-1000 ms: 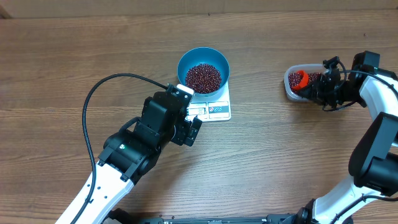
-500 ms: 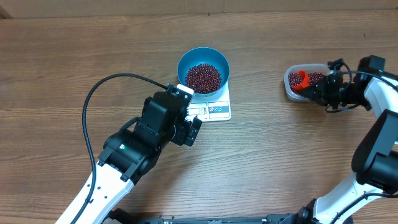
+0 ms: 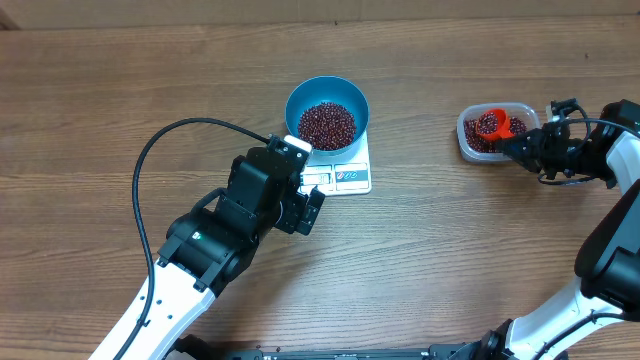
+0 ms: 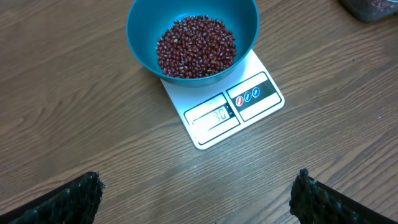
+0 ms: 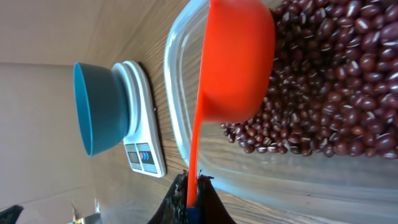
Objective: Scoop item into bowl and weigh 150g on scale
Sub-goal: 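Scoop beans and lift the red scoop out of the tub, then carry the filled scoop left over the blue bowl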
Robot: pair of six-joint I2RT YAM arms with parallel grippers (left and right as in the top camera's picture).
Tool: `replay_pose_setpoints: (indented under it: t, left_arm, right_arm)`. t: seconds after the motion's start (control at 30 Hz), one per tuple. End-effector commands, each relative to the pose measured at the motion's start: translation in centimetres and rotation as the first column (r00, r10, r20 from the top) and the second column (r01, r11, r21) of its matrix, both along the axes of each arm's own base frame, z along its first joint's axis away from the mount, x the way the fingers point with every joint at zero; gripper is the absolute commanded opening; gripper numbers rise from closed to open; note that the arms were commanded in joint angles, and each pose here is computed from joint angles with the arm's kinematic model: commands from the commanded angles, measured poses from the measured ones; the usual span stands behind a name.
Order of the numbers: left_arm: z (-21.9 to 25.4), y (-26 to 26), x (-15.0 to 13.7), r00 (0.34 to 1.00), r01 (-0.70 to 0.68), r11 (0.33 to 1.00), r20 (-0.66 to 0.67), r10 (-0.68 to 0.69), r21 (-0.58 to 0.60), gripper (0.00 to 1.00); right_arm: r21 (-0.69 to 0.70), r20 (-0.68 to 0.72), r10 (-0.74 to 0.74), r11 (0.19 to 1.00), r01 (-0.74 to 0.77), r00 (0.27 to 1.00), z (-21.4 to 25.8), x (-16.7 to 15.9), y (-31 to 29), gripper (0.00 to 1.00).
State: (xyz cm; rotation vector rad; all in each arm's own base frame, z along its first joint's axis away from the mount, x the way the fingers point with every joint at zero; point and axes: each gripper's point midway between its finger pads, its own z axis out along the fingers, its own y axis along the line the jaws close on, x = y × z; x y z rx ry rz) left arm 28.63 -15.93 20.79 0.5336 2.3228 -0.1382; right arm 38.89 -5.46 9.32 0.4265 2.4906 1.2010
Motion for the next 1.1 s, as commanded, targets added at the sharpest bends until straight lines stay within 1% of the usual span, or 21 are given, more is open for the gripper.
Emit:
replay_pose_setpoints:
  t: [0.0,0.13,0.5,0.67,0.87,1.07]
  left_arm:
    - [-0.1,0.2,0.2,1.0,-0.012,1.0,0.002,0.012,0.004,0.99]
    - [-0.1,0.2,0.2,1.0,-0.012,1.0,0.002,0.012,0.004,0.99]
    - [-0.1,0.2,0.2,1.0,-0.012,1.0,0.002,0.012,0.004,0.99]
    - [-0.1,0.2,0.2,1.0,-0.012,1.0,0.002,0.012,0.004,1.0]
    - [-0.1,0.2,0.2,1.0,-0.012,1.0,0.002,0.012,0.004,1.0]
    - [-0.1,0.2,0.2,1.0,-0.012,1.0,0.002,0.012,0.004,0.99]
  right_arm:
    - [0.041,0.033,0.007,0.999,-0.009,0.999,0.6,0.1,0.2,0.04]
    - [0.101,0.072,0.01,0.995,-0.017,0.997,1.6,0.0,0.5,0.04]
    - [0.247,0.105,-0.023,0.969,-0.004,0.994,3.9,-0.2,0.9,0.04]
    - [0.323,0.174,-0.007,0.945,-0.05,0.985,5.6,-0.1,2.1,0.04]
    - [0.353,0.192,0.037,0.93,-0.104,0.981,6.3,0.1,4.2,0.04]
    - [0.354,0.218,0.117,0.916,-0.191,0.969,6.6,0.4,7.5,0.04]
